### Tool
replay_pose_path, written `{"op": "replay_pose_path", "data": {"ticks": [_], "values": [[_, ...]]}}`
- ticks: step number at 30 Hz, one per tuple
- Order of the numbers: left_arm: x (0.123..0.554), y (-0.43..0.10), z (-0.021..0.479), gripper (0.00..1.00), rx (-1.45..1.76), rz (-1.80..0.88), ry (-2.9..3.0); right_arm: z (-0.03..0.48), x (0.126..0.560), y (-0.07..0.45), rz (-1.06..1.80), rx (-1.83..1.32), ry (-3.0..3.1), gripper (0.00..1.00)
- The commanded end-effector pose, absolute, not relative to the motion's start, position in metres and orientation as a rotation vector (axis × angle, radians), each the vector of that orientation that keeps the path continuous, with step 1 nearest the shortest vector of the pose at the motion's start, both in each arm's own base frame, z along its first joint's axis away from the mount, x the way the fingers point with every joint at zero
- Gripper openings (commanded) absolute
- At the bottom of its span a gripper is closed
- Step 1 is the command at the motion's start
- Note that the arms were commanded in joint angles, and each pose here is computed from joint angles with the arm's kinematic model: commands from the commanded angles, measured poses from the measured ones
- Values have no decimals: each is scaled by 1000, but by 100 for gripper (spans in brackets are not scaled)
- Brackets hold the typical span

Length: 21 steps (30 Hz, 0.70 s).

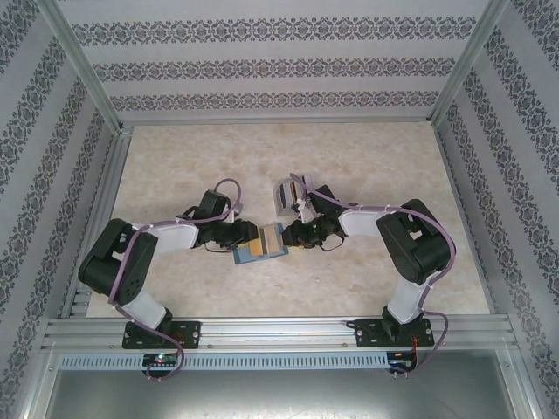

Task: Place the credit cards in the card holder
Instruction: Insert the credit card into the card slot.

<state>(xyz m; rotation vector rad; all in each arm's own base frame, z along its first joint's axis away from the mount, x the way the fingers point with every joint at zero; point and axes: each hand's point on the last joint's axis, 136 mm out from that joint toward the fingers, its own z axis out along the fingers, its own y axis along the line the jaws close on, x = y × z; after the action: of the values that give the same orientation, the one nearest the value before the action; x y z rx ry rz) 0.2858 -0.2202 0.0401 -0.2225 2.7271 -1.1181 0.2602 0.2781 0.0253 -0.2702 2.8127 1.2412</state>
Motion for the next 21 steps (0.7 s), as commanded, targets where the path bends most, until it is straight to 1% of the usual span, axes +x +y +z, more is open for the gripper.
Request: {"op": "replay_pose_path", "data": {"ticks": [1,4,6,10,21], "values": [[271,-202,41,43,-187,-938,2823,16,255,290,1264,-333,2813,35],[270,-198,47,47,-172,-892,2839,16,256,291,1266,-337,2813,35],[270,-196,48,47,-167,-871,2846,16,256,291,1266,-337,2815,35],[274,-201,52,42,-178,-919,2825,15,255,291,1264,-338,2817,35],[277,-210,45,30,-182,-945,2832,10,254,291,1271,-338,2830,35]]}}
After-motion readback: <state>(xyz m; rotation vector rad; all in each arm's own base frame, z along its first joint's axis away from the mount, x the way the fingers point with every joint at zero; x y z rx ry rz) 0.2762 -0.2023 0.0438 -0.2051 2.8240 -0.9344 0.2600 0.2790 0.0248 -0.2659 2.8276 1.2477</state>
